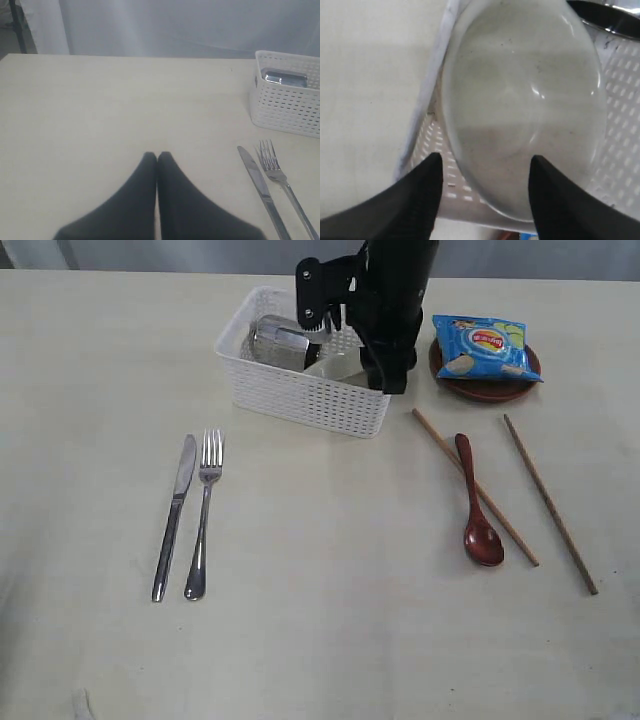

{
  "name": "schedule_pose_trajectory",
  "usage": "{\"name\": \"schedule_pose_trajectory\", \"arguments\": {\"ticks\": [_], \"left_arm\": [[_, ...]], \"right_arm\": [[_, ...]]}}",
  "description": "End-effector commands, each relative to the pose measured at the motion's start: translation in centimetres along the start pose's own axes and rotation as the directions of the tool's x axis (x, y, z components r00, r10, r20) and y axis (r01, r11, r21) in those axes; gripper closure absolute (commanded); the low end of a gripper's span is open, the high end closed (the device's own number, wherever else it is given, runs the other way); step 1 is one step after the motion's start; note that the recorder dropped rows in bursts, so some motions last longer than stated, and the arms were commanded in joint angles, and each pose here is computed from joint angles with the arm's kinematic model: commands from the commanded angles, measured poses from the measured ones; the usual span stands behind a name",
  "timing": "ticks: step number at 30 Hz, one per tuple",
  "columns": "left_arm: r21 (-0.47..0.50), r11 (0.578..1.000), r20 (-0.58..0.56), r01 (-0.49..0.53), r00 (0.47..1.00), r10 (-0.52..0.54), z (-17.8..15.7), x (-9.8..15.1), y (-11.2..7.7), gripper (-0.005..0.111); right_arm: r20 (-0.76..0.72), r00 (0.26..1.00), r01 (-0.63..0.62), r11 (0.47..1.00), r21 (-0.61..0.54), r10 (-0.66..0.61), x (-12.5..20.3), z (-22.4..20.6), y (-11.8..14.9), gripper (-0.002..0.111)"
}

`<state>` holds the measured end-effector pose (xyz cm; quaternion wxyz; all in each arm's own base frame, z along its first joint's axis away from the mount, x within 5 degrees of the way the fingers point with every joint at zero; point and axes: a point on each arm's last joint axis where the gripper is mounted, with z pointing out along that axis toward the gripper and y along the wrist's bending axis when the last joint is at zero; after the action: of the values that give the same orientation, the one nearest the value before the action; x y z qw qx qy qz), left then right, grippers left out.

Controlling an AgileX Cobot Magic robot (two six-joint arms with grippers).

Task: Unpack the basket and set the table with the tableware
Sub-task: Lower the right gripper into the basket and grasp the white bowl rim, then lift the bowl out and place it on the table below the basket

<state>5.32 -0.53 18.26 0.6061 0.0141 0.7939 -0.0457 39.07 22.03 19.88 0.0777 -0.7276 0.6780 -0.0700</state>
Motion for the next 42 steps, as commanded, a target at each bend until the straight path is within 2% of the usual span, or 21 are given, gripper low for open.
{"name": "schedule_pose_trajectory", "arguments": {"ticks": [1,6,7,11,23,29,31,36,40,42], "left_arm": [[-0.002,1.000,0.009,-0.002,1.000,0.002,0.0,0.0,0.0,0.107],[-0.002,1.000,0.009,-0.002,1.000,0.002,0.0,0.0,0.0,0.107],[-0.002,1.000,0.009,-0.002,1.000,0.002,0.0,0.0,0.0,0.107],[-0.002,1.000,0.009,-0.002,1.000,0.002,0.0,0.0,0.0,0.107],[-0.002,1.000,0.009,-0.002,1.000,0.002,0.0,0.0,0.0,0.107],[-0.002,1.000,0.009,-0.002,1.000,0.002,0.0,0.0,0.0,0.107],[-0.002,1.000,0.009,-0.002,1.000,0.002,0.0,0.0,0.0,0.107],[-0.002,1.000,0.009,-0.002,1.000,0.002,0.0,0.0,0.0,0.107],[-0.002,1.000,0.009,-0.002,1.000,0.002,0.0,0.0,0.0,0.107],[-0.002,1.000,0.009,-0.002,1.000,0.002,0.0,0.0,0.0,0.107]], "right_arm": [[-0.014,1.000,0.014,1.000,-0.004,-0.014,0.0,0.8,-0.1,0.067],[-0.054,0.998,0.037,0.999,0.009,-0.036,0.2,0.8,-0.1,0.106],[-0.084,0.995,0.048,0.999,0.019,-0.047,0.2,0.8,-0.1,0.108],[-0.142,0.986,0.094,0.995,0.040,-0.087,-0.4,0.4,0.2,0.109],[-0.091,0.995,0.054,0.986,0.160,-0.040,0.0,-5.0,0.2,0.109],[-0.010,0.994,-0.102,0.965,0.243,0.108,0.3,-9.3,0.7,0.109],[0.022,0.993,-0.119,0.962,0.245,0.117,0.0,-11.2,1.5,0.109],[0.097,0.992,-0.100,0.983,0.154,0.086,-1.5,-13.7,5.6,0.109],[0.063,0.998,-0.017,0.996,0.090,0.012,-2.0,-12.1,10.0,0.109],[0.080,0.997,-0.015,0.996,0.085,0.009,-2.5,-11.1,12.2,0.109]]}}
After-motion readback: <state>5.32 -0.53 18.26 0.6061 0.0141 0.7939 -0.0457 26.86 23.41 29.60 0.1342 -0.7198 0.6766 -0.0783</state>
